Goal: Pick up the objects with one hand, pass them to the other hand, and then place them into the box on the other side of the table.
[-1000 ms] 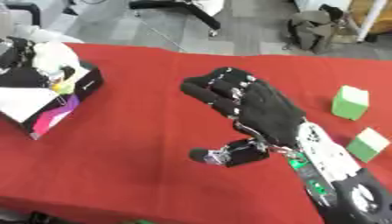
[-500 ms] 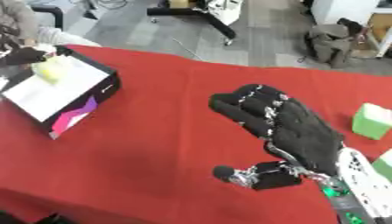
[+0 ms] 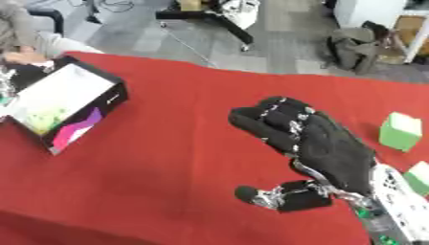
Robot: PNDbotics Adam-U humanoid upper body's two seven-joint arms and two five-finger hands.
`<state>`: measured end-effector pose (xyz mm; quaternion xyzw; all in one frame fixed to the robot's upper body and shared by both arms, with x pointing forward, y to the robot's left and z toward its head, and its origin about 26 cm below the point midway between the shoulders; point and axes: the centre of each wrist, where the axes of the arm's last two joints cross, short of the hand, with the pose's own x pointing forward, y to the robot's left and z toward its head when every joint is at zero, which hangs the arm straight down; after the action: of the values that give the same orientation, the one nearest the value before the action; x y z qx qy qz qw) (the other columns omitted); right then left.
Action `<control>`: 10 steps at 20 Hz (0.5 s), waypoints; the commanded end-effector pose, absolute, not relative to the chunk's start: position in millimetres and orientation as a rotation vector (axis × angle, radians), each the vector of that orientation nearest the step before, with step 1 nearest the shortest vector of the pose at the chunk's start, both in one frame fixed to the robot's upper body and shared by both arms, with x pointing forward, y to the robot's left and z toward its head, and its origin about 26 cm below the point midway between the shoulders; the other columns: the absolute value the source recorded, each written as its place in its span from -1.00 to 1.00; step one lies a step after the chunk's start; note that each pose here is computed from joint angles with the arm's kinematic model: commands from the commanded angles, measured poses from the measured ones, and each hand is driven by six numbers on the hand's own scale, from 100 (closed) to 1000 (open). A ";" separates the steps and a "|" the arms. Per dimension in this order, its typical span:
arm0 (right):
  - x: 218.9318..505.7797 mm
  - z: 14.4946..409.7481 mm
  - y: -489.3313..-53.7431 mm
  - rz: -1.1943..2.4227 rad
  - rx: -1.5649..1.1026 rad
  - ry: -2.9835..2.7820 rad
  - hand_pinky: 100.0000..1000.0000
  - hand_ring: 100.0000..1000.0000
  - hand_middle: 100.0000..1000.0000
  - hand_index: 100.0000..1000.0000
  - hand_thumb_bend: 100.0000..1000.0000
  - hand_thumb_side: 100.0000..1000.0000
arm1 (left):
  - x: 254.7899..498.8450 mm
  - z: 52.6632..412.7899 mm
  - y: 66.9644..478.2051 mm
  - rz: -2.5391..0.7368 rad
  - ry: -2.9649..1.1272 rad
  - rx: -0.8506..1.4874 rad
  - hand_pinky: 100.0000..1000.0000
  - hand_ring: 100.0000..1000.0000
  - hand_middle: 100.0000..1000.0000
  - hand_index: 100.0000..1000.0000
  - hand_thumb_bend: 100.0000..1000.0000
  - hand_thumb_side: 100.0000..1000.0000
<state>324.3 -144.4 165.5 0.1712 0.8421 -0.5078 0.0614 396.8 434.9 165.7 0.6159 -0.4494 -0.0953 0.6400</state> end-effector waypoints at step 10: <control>389.8 166.7 -279.6 -1.872 1.208 2.789 0.70 0.65 0.75 0.99 -0.44 -0.04 | 328.3 228.2 304.8 -0.442 -1.927 0.596 0.67 0.33 0.10 0.54 0.38 0.09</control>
<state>383.2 -255.2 156.1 0.3056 0.7805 -0.5122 -0.1873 337.6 314.8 210.6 0.2785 -0.7709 -0.1725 0.5463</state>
